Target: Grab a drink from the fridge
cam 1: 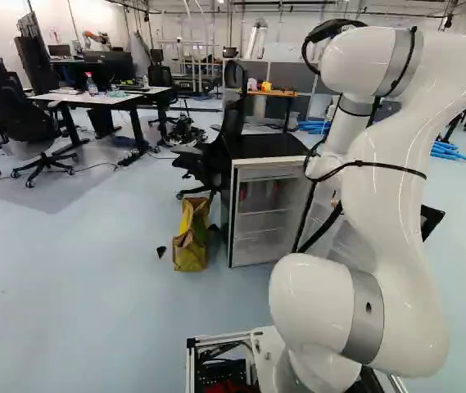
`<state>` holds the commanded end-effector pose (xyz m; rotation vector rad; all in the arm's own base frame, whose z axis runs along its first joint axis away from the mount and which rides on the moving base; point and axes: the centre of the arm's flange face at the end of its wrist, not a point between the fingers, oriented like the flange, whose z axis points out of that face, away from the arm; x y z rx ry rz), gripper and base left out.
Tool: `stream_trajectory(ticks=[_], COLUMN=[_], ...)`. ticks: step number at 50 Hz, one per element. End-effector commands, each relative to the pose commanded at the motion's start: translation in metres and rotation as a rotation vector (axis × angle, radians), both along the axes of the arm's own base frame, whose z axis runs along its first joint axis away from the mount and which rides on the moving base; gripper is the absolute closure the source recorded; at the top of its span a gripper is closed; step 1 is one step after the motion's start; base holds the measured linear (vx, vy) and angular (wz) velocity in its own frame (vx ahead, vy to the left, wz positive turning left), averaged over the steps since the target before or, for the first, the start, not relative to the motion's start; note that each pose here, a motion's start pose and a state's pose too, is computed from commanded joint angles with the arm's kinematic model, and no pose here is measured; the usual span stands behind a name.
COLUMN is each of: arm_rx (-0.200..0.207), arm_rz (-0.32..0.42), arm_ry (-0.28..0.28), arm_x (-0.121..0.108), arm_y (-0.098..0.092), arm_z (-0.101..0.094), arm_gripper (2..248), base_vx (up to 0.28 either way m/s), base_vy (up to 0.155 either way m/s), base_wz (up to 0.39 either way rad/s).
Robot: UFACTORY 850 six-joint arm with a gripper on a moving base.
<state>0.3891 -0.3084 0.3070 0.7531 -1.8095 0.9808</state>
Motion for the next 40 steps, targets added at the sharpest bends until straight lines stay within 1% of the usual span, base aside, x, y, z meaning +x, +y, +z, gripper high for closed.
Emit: stream_trajectory(ticks=[11, 40], arm_rx=[-0.004, 0.002], arm_rz=[0.116, 0.47], arm_ry=[0.038, 0.126], arm_x=[-0.01, -0.039], arm_y=[0.014, 0.059], arm_z=[0.002, 0.007], arm_gripper=[3, 3], base_vx=[0.0, 0.0], base_vy=[0.0, 0.0], base_wz=[0.0, 0.0])
